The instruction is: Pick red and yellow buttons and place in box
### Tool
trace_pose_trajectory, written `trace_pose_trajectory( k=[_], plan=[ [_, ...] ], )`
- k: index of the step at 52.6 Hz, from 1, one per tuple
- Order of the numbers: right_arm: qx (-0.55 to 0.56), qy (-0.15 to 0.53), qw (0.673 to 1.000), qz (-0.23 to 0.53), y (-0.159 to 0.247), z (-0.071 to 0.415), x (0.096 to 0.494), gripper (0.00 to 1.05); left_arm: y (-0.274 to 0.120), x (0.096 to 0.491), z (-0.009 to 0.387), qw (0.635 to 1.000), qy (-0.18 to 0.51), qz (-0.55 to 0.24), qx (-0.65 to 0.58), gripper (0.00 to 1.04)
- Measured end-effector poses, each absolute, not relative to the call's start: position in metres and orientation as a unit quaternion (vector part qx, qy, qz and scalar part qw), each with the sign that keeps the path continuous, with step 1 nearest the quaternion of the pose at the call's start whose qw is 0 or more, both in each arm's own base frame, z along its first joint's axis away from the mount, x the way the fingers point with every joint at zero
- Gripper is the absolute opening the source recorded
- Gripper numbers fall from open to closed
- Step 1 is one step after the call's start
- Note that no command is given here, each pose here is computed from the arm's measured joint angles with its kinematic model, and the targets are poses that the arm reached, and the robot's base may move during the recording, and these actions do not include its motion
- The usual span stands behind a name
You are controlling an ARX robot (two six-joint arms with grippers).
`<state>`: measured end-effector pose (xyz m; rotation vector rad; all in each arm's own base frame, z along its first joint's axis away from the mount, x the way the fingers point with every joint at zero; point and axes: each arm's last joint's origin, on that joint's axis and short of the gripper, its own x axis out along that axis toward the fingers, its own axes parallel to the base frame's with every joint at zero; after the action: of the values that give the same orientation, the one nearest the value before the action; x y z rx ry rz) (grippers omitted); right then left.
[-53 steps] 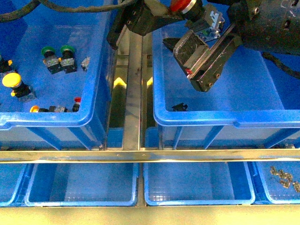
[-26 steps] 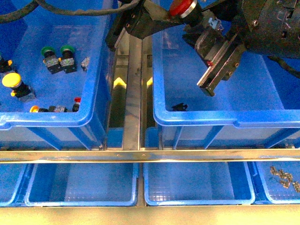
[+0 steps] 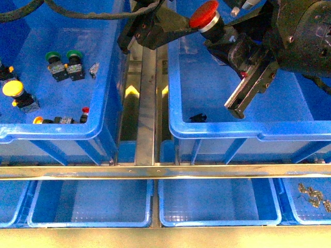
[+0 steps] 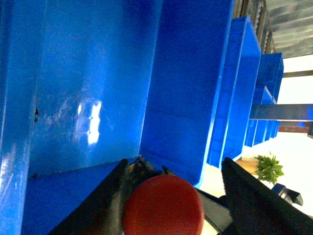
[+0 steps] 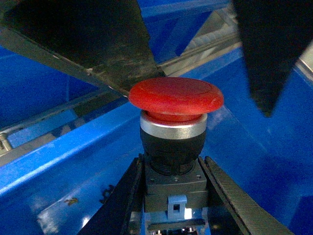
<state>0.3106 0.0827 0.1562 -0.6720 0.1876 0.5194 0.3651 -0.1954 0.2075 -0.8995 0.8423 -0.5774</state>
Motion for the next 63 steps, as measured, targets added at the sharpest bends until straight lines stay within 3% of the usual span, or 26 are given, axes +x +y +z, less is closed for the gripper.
trace_pose_trajectory(
  k=[5, 12, 33, 50, 63],
  plan=[
    [-0.328, 0.102, 0.904, 0.255, 0.082, 0.152, 0.308, 0.27, -0.194, 0.367, 0.213, 0.783, 0.370, -0.270, -0.420, 0.79],
    [-0.330, 0.112, 0.901, 0.257, 0.080, 0.147, 0.305, 0.27, -0.186, 0.367, 0.221, 0.792, 0.355, -0.258, -0.425, 0.98],
    [-0.335, 0.120, 0.898, 0.259, 0.080, 0.145, 0.304, 0.27, -0.127, 0.338, 0.207, 0.819, 0.358, -0.172, -0.414, 0.97],
    [-0.334, 0.124, 0.905, 0.231, 0.070, 0.155, 0.307, 0.27, -0.076, 0.281, 0.208, 0.911, 0.283, -0.082, -0.288, 0.97],
    [-0.313, 0.112, 0.922, 0.199, 0.064, 0.189, 0.308, 0.27, -0.021, 0.214, 0.192, 0.943, 0.257, -0.029, -0.209, 0.97]
  ],
)
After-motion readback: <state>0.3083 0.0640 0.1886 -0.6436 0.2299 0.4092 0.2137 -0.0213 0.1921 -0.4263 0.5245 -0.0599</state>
